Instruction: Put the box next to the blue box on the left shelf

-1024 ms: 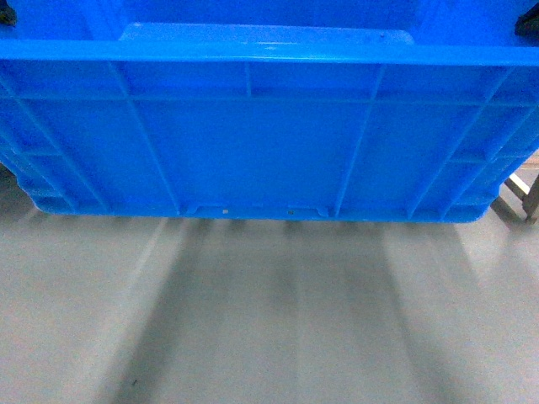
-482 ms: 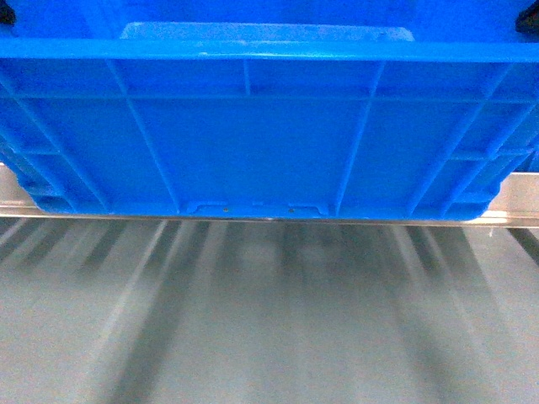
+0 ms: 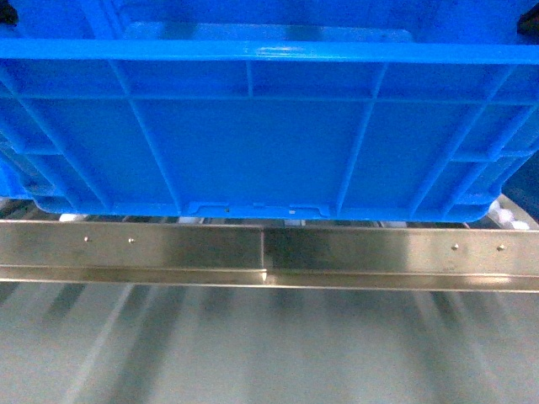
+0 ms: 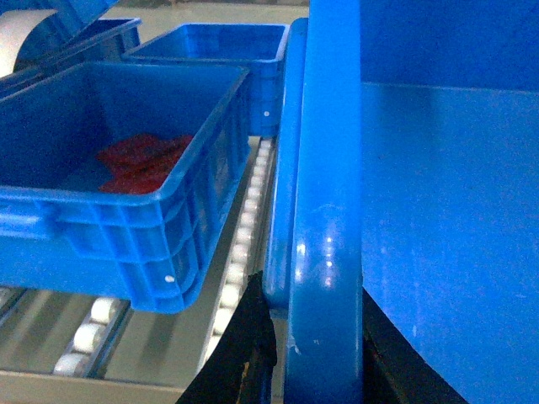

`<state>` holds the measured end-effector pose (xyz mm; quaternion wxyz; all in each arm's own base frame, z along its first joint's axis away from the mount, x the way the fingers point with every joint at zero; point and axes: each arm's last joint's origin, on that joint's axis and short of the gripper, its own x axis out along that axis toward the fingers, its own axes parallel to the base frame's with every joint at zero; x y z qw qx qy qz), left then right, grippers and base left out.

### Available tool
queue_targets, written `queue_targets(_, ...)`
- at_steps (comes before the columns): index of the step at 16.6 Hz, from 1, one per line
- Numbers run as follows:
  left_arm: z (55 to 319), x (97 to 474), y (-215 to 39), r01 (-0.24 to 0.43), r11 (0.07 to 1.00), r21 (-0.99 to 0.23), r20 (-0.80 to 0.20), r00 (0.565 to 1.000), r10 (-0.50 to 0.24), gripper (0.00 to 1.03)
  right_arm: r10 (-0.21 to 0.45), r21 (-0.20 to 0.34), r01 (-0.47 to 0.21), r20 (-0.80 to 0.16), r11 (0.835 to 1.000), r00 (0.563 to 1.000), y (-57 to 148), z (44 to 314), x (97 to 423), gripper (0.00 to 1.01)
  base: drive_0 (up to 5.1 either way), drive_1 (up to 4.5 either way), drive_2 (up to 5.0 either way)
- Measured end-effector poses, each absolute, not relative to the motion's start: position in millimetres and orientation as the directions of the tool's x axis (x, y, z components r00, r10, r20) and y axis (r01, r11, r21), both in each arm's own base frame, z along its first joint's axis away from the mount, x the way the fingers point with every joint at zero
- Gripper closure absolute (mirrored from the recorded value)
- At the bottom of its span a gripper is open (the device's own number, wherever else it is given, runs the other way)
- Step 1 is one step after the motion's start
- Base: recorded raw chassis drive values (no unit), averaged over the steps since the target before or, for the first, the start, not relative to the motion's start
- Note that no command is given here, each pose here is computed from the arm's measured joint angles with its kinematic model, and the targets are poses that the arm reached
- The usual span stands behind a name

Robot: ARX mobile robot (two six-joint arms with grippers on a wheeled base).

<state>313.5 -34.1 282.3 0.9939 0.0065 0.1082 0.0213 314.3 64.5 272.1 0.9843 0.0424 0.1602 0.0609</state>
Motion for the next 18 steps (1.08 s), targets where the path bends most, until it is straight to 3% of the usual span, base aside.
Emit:
queue_targets(10,282.2,313.5,-34.1,-0.041,0.999,0.018,-0.215,0.976,0.044,0.88,0.134,0.104,-0.106,-0.311,0.989,0.941,64.6,272.0,314.2,0.94,0.0,4.26,-4.3)
queue_targets(18,281.7,313.8,-34.2,-0.041,0.999,0.017,-0.217,0.975,0.043,0.88,0.134,0.103,-0.107,-0.312,0.989,0.941,64.6,271.7,314.5,0.94,0.0,0.00,0.0)
